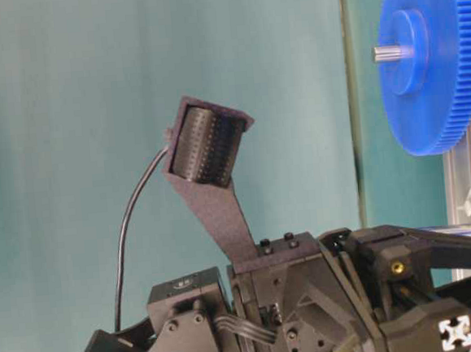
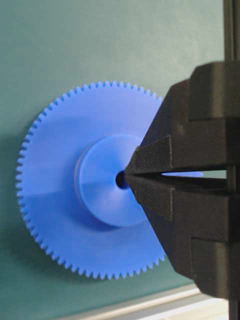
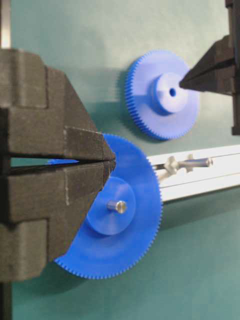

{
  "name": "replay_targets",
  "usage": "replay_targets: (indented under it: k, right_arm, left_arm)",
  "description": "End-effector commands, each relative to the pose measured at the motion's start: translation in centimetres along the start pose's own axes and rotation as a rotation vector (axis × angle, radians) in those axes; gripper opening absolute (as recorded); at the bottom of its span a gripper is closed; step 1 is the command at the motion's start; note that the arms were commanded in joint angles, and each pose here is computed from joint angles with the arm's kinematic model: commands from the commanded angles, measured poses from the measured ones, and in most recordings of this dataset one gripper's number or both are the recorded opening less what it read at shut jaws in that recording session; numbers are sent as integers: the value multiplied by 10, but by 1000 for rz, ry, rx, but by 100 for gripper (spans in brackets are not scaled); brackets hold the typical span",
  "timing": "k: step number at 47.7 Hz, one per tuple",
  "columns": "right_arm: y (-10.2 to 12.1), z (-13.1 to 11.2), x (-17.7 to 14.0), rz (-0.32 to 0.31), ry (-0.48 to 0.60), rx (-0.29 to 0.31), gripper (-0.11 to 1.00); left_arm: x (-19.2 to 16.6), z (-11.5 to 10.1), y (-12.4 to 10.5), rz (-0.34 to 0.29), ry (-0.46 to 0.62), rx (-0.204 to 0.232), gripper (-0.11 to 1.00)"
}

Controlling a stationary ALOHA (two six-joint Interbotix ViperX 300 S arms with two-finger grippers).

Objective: Insert the small gear onto the shaft.
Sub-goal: 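Lower the left gripper and close it on the small gear's hub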

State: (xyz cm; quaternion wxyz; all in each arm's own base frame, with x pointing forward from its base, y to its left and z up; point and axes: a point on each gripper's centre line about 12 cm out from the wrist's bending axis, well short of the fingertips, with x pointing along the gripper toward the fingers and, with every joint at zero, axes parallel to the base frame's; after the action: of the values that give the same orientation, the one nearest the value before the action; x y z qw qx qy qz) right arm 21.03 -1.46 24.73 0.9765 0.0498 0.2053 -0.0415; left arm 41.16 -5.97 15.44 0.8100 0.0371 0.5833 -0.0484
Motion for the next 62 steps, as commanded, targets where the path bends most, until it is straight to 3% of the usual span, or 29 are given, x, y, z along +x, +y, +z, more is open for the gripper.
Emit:
replay_targets:
  k: [1,14,20,26,34,38,62]
  right_arm:
    - [0,8,0,1,-22,11,3]
    - [0,7,-1,1,-22,11,3]
    - [0,7,-1,1,-25,11,3]
    - [0,7,-1,1,-25,11,3]
    - [0,6,-1,1,-23,13,3]
    - [0,5,-1,1,-22,13,3]
    - [0,6,-2,1,-26,24,3]
  left_arm:
    - [-10,7,-2,0,-35,6,-1]
    - [-8,9,-2,-1,-63,6,0]
    - [-7,11,-1,-2,-84,5,7]
    - [-2,7,-2,-2,-68,0,31]
    - [0,6,-1,-1,-57,-9,80]
    - [2,6,-1,-1,-55,-4,93]
    - [11,2,0,1,-15,-13,92]
